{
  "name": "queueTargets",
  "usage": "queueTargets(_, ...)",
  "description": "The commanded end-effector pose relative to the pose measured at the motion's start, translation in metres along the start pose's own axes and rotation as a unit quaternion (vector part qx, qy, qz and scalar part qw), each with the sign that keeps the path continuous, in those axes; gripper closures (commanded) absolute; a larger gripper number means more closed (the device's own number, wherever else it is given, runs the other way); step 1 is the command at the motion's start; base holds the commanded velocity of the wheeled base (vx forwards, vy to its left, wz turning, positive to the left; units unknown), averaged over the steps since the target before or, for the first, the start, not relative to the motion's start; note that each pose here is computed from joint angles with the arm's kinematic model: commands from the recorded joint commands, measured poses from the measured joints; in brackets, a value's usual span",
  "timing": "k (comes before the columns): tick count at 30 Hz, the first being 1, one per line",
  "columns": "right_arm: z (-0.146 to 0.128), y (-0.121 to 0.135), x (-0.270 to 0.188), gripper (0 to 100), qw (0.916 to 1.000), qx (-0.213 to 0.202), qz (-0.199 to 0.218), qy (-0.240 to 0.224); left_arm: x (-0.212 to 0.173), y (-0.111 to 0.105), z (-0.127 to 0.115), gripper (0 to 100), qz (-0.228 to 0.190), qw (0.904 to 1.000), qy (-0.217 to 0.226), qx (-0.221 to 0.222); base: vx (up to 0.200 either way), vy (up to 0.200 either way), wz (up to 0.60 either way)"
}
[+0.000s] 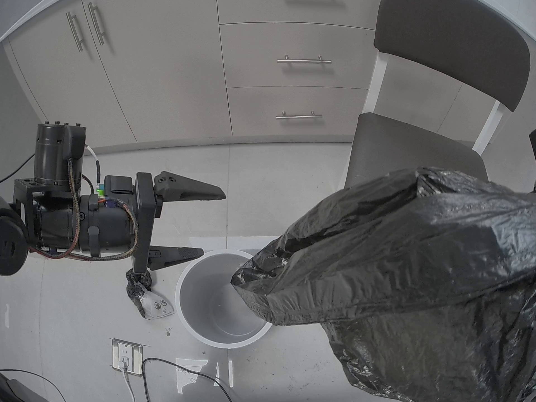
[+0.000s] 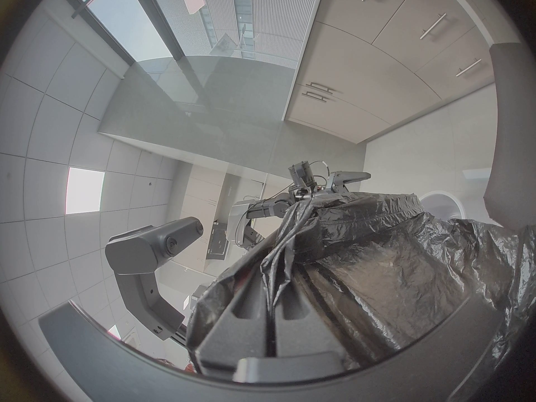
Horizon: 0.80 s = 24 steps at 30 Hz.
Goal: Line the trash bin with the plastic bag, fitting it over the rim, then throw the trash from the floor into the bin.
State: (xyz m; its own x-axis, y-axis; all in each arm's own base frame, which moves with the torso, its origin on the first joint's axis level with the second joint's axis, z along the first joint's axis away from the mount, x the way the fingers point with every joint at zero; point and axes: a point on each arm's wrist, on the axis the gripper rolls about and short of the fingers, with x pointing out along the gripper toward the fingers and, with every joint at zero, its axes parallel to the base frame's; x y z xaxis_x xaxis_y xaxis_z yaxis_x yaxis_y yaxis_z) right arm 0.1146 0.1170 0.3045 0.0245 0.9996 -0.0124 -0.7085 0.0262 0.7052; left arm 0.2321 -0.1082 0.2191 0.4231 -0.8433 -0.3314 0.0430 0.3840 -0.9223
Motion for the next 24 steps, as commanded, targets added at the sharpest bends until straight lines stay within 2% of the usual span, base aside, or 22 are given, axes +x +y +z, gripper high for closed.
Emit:
queueTargets(1, 0.003, 0.003, 0.0, 100, 1.0, 0.0, 0.001, 0.001, 0.009, 0.007, 0.004, 0, 0.002, 0.9999, 0.014, -0.008, 0.0, 0.0, 0.0)
queueTargets(9, 0.005, 0.005, 0.001, 100, 1.0, -0.003, 0.003, 0.0, 0.029, 0.018, 0.002, 0, 0.012, 0.999, 0.04, -0.014, 0.0, 0.0, 0.0)
queueTargets(12, 0.005, 0.005, 0.001, 100, 1.0, -0.004, 0.002, -0.001, 0.034, 0.018, -0.002, 0, 0.014, 0.9985, 0.051, -0.013, 0.0, 0.0, 0.0)
queueTargets(14, 0.005, 0.005, 0.001, 100, 1.0, -0.005, 0.002, -0.001, 0.046, 0.02, -0.011, 0, 0.019, 0.9968, 0.077, -0.011, 0.0, 0.0, 0.0)
queueTargets(24, 0.005, 0.004, 0.0, 100, 0.9998, -0.021, 0.001, -0.003, 0.059, 0.023, -0.027, 0, 0.028, 0.9934, 0.111, -0.009, 0.0, 0.0, 0.0)
